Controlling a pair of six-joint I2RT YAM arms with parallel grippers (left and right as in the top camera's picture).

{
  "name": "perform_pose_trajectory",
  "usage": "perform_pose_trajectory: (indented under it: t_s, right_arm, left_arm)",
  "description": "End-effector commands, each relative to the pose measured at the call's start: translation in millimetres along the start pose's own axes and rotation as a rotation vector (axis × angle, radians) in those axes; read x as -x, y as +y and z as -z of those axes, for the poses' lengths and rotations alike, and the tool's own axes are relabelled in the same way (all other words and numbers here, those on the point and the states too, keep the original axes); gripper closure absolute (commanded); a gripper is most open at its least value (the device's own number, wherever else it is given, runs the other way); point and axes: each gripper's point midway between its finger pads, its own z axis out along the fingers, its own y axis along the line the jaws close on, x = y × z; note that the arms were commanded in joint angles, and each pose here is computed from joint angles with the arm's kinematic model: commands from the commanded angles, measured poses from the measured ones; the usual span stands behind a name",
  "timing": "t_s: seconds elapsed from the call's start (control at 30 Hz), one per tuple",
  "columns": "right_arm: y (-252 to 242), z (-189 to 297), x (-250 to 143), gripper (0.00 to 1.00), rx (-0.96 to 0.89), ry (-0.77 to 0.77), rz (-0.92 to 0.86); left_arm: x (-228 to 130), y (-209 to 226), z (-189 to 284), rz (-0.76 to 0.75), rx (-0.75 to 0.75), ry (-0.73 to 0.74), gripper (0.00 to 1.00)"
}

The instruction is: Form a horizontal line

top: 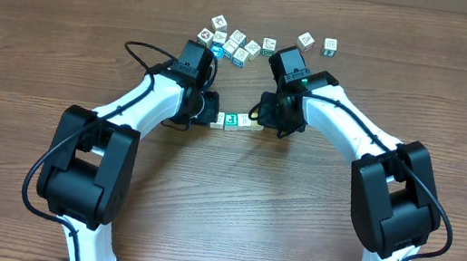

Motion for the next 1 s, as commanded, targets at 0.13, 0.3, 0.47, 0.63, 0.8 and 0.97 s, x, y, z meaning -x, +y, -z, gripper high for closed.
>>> perform_pose_trajectory:
  t_s: [0.13, 0.3, 0.47, 0.63, 0.8, 0.97]
  right_arm:
    - [4.7, 6.7, 1.3, 0.96, 0.026, -0.009, 0.001]
    - [4.2, 6.7, 0.6, 0.96, 0.024, -0.006, -0.019]
    - [2.9, 6.7, -1.8, 0.96, 0.018, 0.004, -0.057]
    - [2.9, 6.7, -1.9, 0.96, 0.018, 0.004, -0.058]
    - [2.7, 6.7, -2.0, 0.96, 0.017, 0.005, -0.078]
    - [2.4, 6.7, -2.6, 0.96, 0.016, 0.007, -0.083]
  left_arm:
    - [-0.9, -7.0, -3.1, -0.031, -0.018, 0.005, 0.96]
    - [-0.9, -6.9, -3.1, -0.031, -0.017, 0.005, 0.95]
    - [-0.8, -7.0, -3.1, -0.031, -0.018, 0.005, 0.96]
    - [-1.2, -7.4, -3.2, -0.031, -0.018, 0.006, 0.96]
    - [-1.0, -7.9, -3.3, -0.032, -0.019, 0.004, 0.96]
    - [-1.0, -7.9, -3.3, -0.032, -0.019, 0.004, 0.96]
